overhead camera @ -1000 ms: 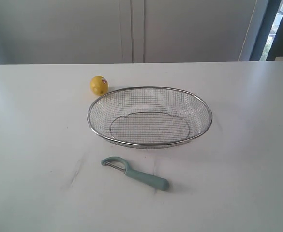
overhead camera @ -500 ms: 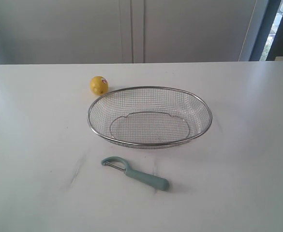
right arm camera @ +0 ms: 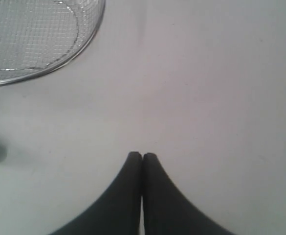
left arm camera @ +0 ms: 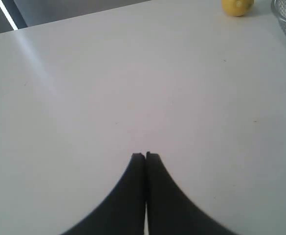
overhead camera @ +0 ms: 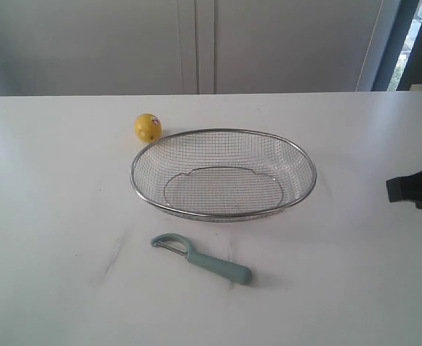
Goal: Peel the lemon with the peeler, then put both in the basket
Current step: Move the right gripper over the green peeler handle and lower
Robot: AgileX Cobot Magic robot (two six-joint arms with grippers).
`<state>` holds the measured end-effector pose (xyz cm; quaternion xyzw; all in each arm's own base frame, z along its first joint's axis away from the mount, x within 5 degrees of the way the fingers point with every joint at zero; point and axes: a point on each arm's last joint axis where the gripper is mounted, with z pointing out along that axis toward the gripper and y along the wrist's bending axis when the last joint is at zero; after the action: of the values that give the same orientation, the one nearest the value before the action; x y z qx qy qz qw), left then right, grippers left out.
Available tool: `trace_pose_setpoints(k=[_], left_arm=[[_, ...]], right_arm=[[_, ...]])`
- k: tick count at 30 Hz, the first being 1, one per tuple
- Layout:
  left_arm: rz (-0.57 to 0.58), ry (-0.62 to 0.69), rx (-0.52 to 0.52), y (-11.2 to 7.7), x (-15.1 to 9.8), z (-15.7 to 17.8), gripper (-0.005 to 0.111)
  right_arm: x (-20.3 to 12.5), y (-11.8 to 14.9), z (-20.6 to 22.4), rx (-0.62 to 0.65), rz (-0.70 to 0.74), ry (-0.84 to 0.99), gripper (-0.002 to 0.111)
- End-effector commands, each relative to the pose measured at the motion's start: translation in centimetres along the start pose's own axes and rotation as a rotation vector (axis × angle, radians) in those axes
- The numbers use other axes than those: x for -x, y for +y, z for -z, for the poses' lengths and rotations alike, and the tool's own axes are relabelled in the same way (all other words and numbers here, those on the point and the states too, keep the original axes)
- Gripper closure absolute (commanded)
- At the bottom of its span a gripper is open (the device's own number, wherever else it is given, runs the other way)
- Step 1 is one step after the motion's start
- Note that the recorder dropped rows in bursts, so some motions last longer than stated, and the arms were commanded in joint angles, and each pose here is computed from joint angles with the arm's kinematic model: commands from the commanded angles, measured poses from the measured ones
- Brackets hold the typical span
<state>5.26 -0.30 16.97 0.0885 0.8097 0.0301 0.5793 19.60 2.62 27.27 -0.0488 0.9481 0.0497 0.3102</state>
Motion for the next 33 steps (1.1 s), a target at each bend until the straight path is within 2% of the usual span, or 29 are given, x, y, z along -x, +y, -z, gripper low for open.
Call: trace_pose_setpoints(k=[1,10,18,26,33], left_arm=[[0.007,-0.001,-0.001,0.0,-0.1,0.0,0.107],[0.007,-0.001,-0.001,0.0,-0.1,0.0,0.107],[0.007,-0.001,-0.001,0.0,-0.1,0.0,0.107],[0.007,-0.001,-0.001,0.0,-0.1,0.0,0.107],[0.007,-0.001,-0.001,0.0,-0.1,0.0,0.107]], right_arm=[[0.1,0.9,0.1,0.019,0.079,0.002,0.108],[0.9,1.5,0.1,0.041,0.086,-0.087,0.108],[0.9,1.5,0.1,0.042,0.081,-0.084,0.108],[0.6,1.6,0.0,0.051,0.044,-0.021,0.108],[2.8,2.3,-0.7,0.109,0.091,0.109,0.108]])
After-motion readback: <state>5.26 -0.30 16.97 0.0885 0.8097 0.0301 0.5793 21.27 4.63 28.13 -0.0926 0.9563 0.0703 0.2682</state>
